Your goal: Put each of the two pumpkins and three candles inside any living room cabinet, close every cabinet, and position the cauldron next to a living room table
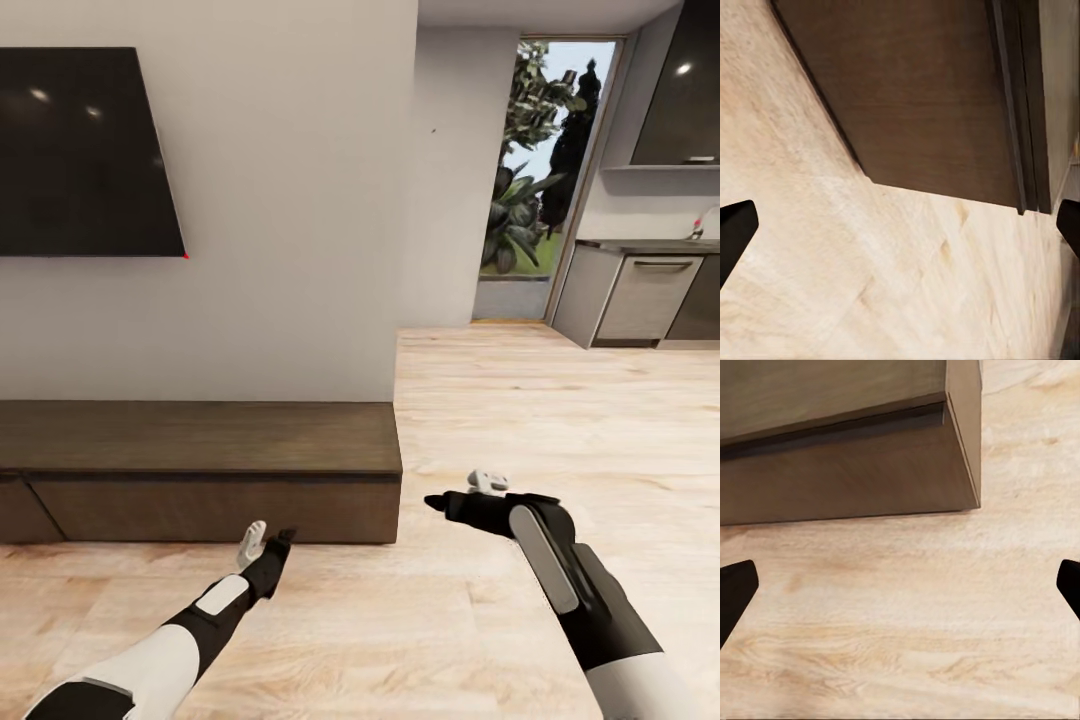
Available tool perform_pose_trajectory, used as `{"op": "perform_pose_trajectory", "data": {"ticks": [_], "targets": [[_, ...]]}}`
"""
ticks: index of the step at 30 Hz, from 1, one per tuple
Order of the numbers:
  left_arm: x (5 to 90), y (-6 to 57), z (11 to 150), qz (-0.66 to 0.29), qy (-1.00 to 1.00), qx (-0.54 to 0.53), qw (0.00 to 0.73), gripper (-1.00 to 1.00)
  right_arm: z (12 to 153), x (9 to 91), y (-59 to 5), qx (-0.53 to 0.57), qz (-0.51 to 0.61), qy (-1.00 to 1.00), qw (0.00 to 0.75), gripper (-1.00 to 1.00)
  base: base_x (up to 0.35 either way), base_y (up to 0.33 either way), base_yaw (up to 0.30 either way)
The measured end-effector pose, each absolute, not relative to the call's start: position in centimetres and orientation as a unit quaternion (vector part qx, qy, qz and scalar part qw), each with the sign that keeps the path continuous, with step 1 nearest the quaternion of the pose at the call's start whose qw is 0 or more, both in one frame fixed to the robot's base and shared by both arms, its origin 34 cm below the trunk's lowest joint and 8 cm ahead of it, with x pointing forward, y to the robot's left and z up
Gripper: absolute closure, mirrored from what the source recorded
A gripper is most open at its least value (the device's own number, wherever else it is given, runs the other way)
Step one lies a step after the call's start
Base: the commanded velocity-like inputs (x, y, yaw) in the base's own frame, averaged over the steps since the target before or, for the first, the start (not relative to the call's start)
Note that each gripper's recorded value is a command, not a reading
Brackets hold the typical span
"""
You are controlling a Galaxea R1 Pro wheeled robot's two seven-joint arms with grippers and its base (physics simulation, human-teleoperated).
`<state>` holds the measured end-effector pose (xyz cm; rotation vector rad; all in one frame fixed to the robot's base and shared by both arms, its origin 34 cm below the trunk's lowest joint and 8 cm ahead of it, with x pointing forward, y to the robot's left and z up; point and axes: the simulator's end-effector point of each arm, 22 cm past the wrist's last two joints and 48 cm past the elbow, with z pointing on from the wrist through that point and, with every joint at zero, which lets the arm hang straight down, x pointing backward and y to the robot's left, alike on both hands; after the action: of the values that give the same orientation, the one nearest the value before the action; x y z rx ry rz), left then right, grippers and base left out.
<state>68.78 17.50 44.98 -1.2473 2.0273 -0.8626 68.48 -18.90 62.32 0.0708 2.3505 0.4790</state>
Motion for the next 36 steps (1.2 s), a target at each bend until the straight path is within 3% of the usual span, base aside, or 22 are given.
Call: {"op": "perform_pose_trajectory", "data": {"ticks": [2,11,36], "targets": [[70.1,15.9,46.9,-0.338,0.746,-0.460,0.342,-1.00,63.2,67.2,-17.1,0.027,0.237,0.915,0.327,-1.00,0.307,-0.054,0.000],[71.6,13.9,49.6,-0.368,0.725,-0.443,0.378,-1.00,63.7,67.2,-16.9,0.024,0.244,0.914,0.322,-1.00,0.313,-0.109,0.000],[73.1,12.9,54.5,-0.455,0.667,-0.405,0.428,-1.00,67.0,69.5,-16.6,0.015,0.246,0.904,0.349,-1.00,0.102,-0.044,0.000]]}}
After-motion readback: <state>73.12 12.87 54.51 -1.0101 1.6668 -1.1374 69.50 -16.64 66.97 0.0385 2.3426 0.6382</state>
